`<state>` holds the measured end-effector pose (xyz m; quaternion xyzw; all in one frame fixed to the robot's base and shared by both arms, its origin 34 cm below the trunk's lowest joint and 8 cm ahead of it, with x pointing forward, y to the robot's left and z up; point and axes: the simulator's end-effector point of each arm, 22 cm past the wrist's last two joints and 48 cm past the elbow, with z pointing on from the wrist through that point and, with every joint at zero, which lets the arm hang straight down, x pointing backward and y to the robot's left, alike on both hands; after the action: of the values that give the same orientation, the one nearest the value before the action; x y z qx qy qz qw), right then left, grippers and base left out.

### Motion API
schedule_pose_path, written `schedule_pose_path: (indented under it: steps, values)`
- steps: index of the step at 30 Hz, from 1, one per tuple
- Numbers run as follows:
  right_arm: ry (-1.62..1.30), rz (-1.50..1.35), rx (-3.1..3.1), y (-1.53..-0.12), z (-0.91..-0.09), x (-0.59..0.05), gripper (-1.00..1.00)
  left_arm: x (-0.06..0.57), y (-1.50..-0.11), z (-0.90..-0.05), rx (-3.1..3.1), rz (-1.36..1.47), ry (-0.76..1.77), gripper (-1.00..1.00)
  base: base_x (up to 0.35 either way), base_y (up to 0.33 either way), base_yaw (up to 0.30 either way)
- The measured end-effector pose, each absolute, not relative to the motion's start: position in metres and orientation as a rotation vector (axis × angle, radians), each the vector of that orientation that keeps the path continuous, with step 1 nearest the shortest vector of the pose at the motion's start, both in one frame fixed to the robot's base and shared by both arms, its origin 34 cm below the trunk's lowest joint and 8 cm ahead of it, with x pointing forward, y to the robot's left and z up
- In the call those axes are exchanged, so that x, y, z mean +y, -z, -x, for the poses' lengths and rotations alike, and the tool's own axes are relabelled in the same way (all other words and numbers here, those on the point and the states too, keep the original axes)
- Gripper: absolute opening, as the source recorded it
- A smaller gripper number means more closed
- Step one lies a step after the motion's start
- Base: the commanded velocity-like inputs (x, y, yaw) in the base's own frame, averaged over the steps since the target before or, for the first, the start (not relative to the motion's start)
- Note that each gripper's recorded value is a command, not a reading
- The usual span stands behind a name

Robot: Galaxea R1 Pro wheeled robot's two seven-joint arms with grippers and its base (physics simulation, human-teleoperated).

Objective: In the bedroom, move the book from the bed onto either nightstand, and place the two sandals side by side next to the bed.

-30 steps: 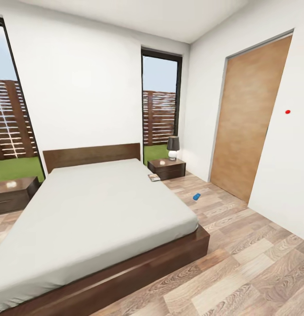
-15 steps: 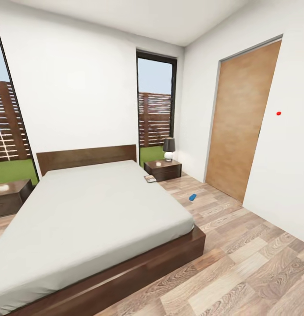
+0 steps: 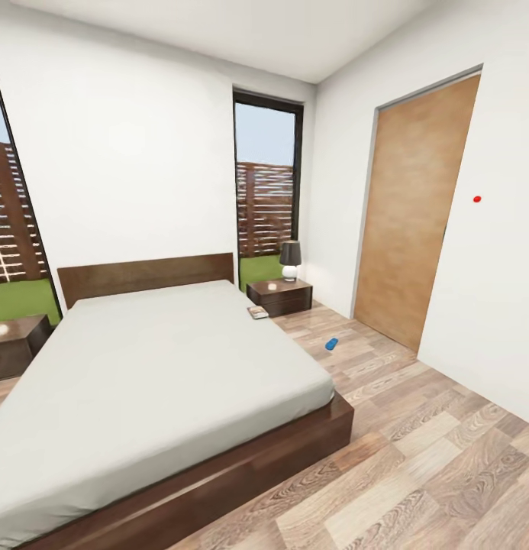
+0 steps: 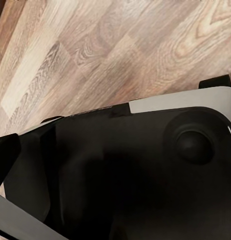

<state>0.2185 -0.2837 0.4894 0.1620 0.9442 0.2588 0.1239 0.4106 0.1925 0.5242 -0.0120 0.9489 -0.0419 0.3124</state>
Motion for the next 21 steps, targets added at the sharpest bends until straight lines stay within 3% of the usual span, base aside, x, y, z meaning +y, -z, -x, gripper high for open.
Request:
schedule_pose_path:
  steps: [7,21]
  values:
    - [-0.754,-0.474,2.753,-0.4894,-0.2183,-0.284,1.0,0.1926,-0.5238,-0.4102,2.506,0.035,0.112,1.0,0.0,0.0,-0.12]
    - [-0.756,-0.474,2.752,-0.4895,-0.2186,-0.2832,1.0,0.1913,-0.5233,-0.4093,2.508,0.034,0.115,1.0,0.0,0.0,-0.268]
